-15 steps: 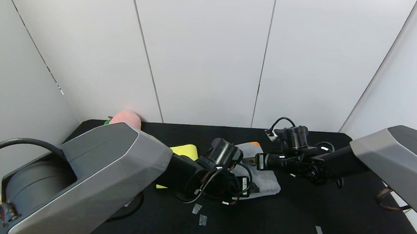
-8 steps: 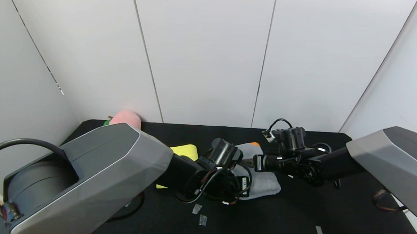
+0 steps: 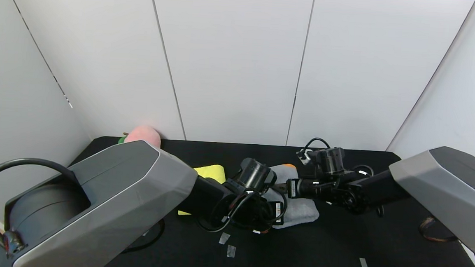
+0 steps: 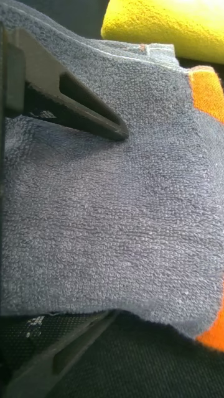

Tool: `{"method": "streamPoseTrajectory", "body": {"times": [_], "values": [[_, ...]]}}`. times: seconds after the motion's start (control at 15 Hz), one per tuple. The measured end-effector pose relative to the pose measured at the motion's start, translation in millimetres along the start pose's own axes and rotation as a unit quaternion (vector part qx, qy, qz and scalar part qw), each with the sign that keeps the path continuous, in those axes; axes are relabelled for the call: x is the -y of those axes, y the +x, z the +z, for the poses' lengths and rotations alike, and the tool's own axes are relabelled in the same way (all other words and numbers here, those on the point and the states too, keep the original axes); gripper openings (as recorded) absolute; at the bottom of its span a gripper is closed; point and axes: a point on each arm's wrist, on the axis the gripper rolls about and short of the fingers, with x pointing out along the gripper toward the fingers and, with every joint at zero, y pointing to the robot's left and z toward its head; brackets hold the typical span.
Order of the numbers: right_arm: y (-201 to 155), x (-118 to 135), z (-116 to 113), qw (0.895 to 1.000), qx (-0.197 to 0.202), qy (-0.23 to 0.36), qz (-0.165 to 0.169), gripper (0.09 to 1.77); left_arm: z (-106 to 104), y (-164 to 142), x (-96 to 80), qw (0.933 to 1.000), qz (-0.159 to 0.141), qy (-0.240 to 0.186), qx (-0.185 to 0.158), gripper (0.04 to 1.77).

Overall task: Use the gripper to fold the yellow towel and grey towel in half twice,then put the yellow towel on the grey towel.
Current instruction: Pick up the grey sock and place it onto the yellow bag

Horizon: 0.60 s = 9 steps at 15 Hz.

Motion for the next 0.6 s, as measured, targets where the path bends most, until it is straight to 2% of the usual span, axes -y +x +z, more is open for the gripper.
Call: {"method": "streamPoseTrajectory", "body": {"times": [0.07, 0.27, 0.4, 0.53, 0.6], "values": [[0.5, -0.7, -0.5, 1.0, -0.001, 0.0, 0.001, 1.71, -0.1, 0.0, 0.1, 1.0, 0.0, 0.0, 0.0, 0.2], [1.9, -1.7, -2.0, 1.0, -0.002, -0.001, 0.001, 1.21, -0.5, 0.1, 0.1, 1.0, 0.001, 0.0, 0.0, 0.2], [2.9, -3.0, -2.9, 1.0, -0.003, -0.002, 0.002, 0.97, -0.6, 0.1, 0.0, 1.0, 0.002, 0.001, 0.0, 0.2], [3.3, -3.0, -3.4, 1.0, -0.004, -0.002, 0.002, 0.79, -0.4, -0.3, 0.2, 1.0, 0.001, 0.001, 0.0, 0.2], [3.2, -3.3, -3.3, 1.0, -0.004, -0.002, 0.003, 0.62, -0.3, -0.5, 0.2, 1.0, 0.001, 0.001, 0.0, 0.2]]}}
